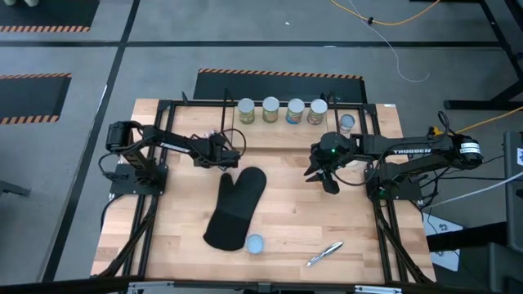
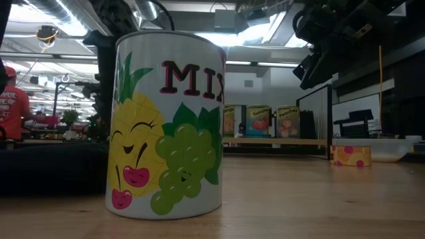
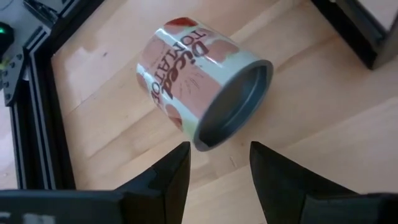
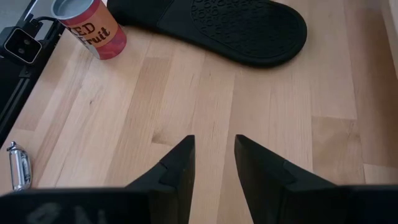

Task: Pick and place cans onto a shelf
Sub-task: Put the small canned tomatoes on the shelf

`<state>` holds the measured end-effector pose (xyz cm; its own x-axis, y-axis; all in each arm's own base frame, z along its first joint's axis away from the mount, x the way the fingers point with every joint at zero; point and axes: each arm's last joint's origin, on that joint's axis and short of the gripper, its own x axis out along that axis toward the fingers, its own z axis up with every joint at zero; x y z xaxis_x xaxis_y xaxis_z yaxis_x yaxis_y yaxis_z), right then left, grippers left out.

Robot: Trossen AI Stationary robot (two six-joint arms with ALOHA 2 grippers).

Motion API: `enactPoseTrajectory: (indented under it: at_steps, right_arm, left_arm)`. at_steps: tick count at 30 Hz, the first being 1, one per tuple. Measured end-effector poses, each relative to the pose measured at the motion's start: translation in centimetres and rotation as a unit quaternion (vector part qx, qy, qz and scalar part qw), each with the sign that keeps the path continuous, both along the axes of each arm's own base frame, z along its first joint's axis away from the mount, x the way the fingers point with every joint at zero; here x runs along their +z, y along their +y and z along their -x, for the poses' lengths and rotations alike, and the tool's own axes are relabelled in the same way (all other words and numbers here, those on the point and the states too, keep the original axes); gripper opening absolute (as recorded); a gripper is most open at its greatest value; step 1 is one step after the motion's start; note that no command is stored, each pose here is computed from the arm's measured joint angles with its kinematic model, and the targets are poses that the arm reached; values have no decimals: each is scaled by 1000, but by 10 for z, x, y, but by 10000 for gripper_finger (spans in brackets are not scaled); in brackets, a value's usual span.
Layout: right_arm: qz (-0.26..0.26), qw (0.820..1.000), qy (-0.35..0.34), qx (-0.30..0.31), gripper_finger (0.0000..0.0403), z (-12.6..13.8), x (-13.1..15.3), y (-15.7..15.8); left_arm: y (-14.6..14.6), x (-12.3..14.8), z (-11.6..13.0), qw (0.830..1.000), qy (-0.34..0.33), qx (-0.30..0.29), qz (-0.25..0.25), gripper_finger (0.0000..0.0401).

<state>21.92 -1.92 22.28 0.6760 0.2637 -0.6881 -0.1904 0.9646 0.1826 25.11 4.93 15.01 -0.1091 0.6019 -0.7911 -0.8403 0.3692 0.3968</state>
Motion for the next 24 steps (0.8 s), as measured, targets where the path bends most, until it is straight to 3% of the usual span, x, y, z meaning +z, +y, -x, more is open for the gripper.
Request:
enactPoseTrajectory:
  at_steps: [24]
  right_arm:
    - [0,1000,0,0,118,0,0,0]
  left_arm:
    - [5,2,6,999,31,6,-29,158]
